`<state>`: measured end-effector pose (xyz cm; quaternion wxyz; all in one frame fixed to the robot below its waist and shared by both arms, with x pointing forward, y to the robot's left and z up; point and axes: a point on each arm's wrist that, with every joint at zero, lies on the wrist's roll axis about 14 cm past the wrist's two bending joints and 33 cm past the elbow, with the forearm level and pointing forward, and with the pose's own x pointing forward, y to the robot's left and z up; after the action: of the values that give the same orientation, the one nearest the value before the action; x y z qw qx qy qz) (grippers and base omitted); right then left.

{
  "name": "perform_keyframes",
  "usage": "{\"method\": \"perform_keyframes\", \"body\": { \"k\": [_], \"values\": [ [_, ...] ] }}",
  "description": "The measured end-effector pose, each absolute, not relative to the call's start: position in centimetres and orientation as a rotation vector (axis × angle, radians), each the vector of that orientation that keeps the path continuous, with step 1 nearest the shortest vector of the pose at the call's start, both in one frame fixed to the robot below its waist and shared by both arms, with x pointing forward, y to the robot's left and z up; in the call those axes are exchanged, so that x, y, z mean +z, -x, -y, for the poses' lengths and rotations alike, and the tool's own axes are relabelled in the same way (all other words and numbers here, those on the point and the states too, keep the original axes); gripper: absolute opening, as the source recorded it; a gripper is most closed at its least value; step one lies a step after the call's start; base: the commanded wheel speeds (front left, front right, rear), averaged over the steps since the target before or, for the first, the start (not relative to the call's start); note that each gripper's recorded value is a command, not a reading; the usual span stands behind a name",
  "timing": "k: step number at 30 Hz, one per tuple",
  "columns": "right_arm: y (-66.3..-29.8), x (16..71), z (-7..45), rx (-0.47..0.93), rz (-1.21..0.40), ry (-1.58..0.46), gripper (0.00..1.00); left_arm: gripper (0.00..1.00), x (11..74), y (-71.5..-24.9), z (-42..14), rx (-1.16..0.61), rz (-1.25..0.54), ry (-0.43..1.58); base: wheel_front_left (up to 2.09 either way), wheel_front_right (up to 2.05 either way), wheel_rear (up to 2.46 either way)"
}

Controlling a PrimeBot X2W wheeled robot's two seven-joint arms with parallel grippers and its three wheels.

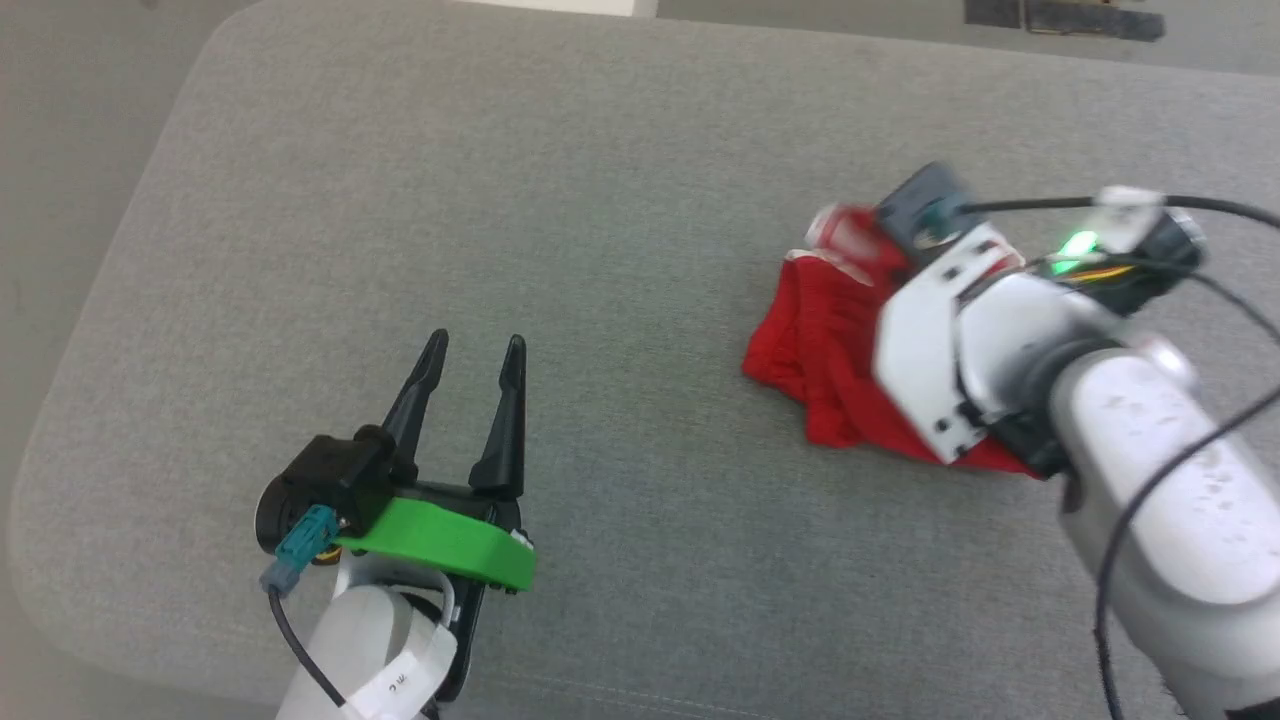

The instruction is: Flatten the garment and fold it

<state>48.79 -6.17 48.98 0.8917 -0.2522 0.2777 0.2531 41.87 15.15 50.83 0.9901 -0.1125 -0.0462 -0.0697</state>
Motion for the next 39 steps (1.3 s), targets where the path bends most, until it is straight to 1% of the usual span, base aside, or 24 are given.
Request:
{"method": "perform_keyframes", "body": {
  "k": [5,10,11,12,13,18,21,25,28,32,36,39],
  "values": [
    [-47.3,45.1,3.1,0.652,-0.682,0.565,0.0,1.0,50.6,-41.9,-16.0,-0.116,0.088,0.223,0.0,0.0,0.0],
    [-46.0,41.8,1.8,0.725,-0.765,0.577,0.0,1.0,50.3,-41.9,-16.8,-0.092,0.08,0.216,0.0,0.0,0.0],
    [-45.9,41.5,1.7,0.735,-0.771,0.573,0.26,1.0,50.2,-41.9,-16.9,-0.089,0.079,0.215,0.0,0.0,0.0],
    [-45.8,41.3,1.4,0.748,-0.767,0.565,0.49,1.0,50.2,-41.9,-17.0,-0.086,0.077,0.215,0.0,0.0,0.0],
    [-45.7,41.3,1.2,0.758,-0.757,0.558,1.0,1.0,50.1,-41.9,-17.1,-0.083,0.076,0.215,0.0,0.0,0.0],
    [-45.8,42.8,0.2,0.789,-0.663,0.516,1.0,1.0,50.4,-42.0,-17.1,-0.083,0.085,0.218,0.0,0.0,0.0],
    [-46.1,45.3,-0.6,0.803,-0.544,0.468,1.0,1.0,50.8,-42.0,-16.8,-0.092,0.095,0.22,0.0,0.0,0.0],
    [-46.8,50.0,-0.8,0.774,-0.342,0.338,1.0,1.0,51.4,-42.0,-16.2,-0.108,0.111,0.225,0.0,0.0,0.0],
    [-47.1,52.2,1.0,0.697,-0.231,0.229,1.0,1.0,51.8,-41.8,-15.7,-0.124,0.12,0.23,0.0,0.0,0.0],
    [-46.8,54.0,5.3,0.532,-0.107,0.101,1.0,1.0,52.3,-41.7,-15.0,-0.145,0.133,0.233,0.0,0.0,0.0],
    [-45.6,54.9,10.1,0.349,0.012,-0.007,1.0,1.0,52.8,-41.6,-14.4,-0.162,0.145,0.236,0.0,0.0,0.0],
    [-44.2,55.0,13.1,0.243,0.073,-0.045,1.0,1.0,53.1,-41.5,-13.9,-0.176,0.152,0.239,0.0,0.0,0.0]
  ]
}}
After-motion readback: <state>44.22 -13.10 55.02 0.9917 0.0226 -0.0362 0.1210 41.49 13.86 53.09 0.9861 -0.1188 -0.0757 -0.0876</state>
